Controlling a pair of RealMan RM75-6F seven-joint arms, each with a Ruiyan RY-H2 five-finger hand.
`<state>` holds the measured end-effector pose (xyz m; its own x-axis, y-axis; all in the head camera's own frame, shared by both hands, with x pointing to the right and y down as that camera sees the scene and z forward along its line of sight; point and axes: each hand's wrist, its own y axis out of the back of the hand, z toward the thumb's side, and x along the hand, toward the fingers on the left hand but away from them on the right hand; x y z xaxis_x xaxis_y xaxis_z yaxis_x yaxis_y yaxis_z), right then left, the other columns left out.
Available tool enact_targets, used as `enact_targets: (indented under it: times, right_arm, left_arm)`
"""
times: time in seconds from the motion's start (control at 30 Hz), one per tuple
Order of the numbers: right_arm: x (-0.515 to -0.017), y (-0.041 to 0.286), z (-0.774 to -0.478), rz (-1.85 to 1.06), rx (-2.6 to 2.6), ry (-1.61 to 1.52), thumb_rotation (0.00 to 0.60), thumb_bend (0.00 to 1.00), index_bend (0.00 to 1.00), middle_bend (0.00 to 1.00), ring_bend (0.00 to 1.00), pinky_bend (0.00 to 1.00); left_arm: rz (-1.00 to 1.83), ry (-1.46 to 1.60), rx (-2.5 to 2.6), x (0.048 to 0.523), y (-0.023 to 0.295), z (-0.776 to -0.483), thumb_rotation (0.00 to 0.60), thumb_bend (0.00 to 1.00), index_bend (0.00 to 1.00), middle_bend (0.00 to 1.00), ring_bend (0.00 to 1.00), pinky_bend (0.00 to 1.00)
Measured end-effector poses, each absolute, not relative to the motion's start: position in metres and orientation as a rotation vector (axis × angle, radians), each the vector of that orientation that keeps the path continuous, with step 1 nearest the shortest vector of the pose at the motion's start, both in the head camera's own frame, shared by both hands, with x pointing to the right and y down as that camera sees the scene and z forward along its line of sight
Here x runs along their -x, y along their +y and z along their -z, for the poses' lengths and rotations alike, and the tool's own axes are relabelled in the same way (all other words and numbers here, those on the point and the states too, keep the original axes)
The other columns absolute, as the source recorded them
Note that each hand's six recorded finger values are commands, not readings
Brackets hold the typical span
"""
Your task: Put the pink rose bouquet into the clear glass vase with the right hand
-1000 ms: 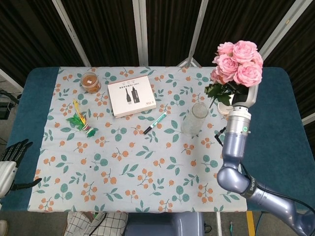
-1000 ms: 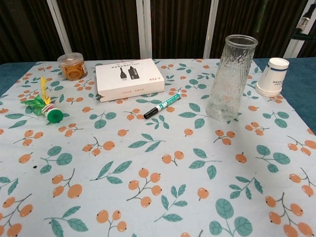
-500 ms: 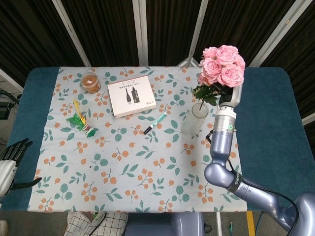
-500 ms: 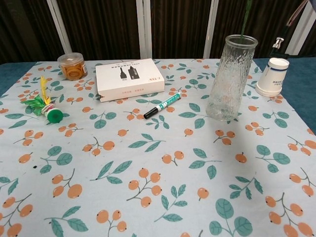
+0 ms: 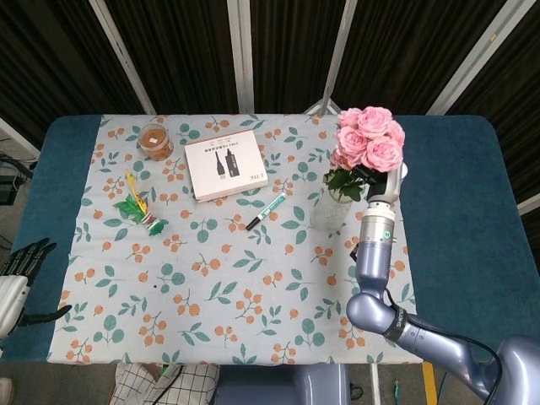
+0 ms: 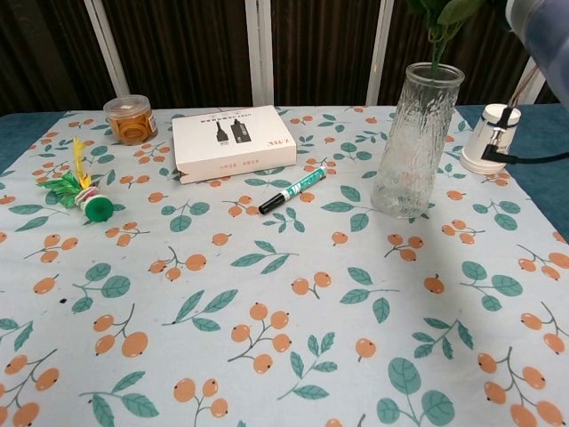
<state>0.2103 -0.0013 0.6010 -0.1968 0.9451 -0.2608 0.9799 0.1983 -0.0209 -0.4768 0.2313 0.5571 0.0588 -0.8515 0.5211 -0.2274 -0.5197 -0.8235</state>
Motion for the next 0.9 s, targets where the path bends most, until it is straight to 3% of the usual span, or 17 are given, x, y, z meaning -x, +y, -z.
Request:
enact_targets:
  times: [0.33,0.9]
  right_arm:
    - [-0.204,0.008,-0.629,0.426,-1.900,2.240,0.600,0.27,0.38,0.45,0.28,0.00]
    - [-0.218,0.017,-0.624,0.435,-1.893,2.277,0.600,0.27,0.33,0.43,0.26,0.00]
  left_arm:
    - [1.495,1.081,1.800,0.477,0.231,-0.558,0.600,0.00,0.00,0.00,0.00,0.00]
    - [1.498,1.085,1.806,0.477,0.231,-0.557,0.600,0.00,0.00,0.00,0.00,0.00]
